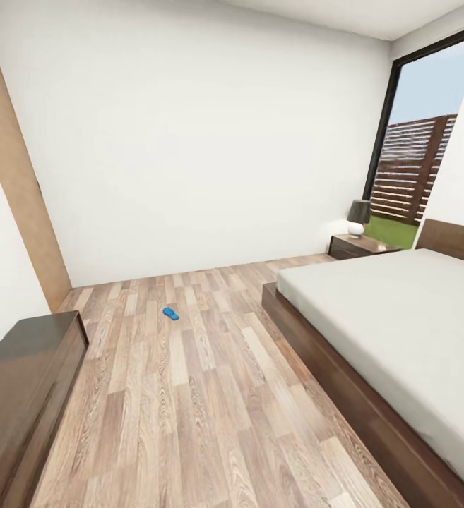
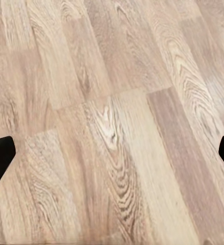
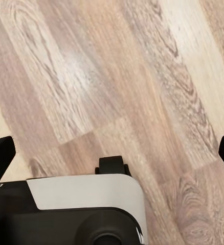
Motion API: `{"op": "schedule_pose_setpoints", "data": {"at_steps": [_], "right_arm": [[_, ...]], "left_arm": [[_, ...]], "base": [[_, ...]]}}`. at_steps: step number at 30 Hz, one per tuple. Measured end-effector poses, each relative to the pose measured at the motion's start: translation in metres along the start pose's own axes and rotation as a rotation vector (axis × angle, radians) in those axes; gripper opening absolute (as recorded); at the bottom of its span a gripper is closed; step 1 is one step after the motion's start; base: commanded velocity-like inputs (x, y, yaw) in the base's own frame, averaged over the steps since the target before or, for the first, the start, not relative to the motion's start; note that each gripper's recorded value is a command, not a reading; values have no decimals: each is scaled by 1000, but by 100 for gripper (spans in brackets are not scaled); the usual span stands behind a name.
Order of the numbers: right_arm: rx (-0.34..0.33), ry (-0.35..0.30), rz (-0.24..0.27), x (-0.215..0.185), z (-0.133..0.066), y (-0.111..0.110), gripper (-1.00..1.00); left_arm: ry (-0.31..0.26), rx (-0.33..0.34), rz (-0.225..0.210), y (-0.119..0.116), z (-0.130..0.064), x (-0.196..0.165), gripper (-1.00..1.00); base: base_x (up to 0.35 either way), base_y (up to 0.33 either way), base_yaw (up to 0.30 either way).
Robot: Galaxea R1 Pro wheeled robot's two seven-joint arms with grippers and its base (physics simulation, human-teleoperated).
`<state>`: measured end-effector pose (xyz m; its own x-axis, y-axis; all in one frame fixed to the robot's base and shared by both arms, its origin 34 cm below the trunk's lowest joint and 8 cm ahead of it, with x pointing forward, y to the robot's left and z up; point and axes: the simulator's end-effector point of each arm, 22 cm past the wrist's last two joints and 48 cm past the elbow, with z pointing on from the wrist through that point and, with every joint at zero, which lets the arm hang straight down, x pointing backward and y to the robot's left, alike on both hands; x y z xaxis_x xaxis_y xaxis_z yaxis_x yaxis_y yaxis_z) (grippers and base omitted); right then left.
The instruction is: In the bedroom, move the book from the bed onto either nightstand, and place the two sandals side by side next to the bed.
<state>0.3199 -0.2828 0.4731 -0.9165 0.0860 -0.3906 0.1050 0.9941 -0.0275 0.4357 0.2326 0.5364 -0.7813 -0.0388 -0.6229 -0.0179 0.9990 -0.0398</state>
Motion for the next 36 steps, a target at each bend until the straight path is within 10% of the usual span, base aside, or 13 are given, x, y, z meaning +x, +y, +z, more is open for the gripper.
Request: {"op": "schedule_pose_setpoints", "data": {"at_steps": [36], "right_arm": [[-1, 2, -3, 1, 0, 0, 100]], "left_arm": [[2, 0, -2, 0, 0, 1, 100]], "base": [[192, 0, 122]]}}
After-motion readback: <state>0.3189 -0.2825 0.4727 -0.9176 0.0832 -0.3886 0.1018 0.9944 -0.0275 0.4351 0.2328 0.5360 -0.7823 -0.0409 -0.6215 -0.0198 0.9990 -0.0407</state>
